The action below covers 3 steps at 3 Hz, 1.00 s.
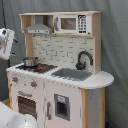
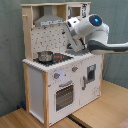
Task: Play with the kitchen
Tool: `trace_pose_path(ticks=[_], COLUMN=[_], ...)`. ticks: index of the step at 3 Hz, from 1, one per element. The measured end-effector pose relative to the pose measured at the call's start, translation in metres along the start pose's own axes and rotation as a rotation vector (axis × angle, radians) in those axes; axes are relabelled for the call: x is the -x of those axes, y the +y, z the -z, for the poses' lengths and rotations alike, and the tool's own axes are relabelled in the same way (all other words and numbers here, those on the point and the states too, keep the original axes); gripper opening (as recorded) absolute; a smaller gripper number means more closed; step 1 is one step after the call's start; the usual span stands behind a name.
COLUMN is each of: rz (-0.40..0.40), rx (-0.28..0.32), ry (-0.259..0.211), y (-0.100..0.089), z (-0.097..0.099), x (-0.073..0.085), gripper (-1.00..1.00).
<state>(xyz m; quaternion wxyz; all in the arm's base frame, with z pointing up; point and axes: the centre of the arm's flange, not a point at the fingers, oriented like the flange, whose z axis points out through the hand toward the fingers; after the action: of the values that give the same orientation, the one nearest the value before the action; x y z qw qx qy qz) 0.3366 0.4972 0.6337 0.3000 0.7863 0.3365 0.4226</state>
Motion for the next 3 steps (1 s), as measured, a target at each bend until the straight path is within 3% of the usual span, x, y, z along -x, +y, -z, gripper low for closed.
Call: trace_pose_path(ticks=[3], rz=[0.071], rx=[-0.137], ry=[-0.049], y=[-0.004], z=[-0.002], x=[-0.024], gripper=[1.00])
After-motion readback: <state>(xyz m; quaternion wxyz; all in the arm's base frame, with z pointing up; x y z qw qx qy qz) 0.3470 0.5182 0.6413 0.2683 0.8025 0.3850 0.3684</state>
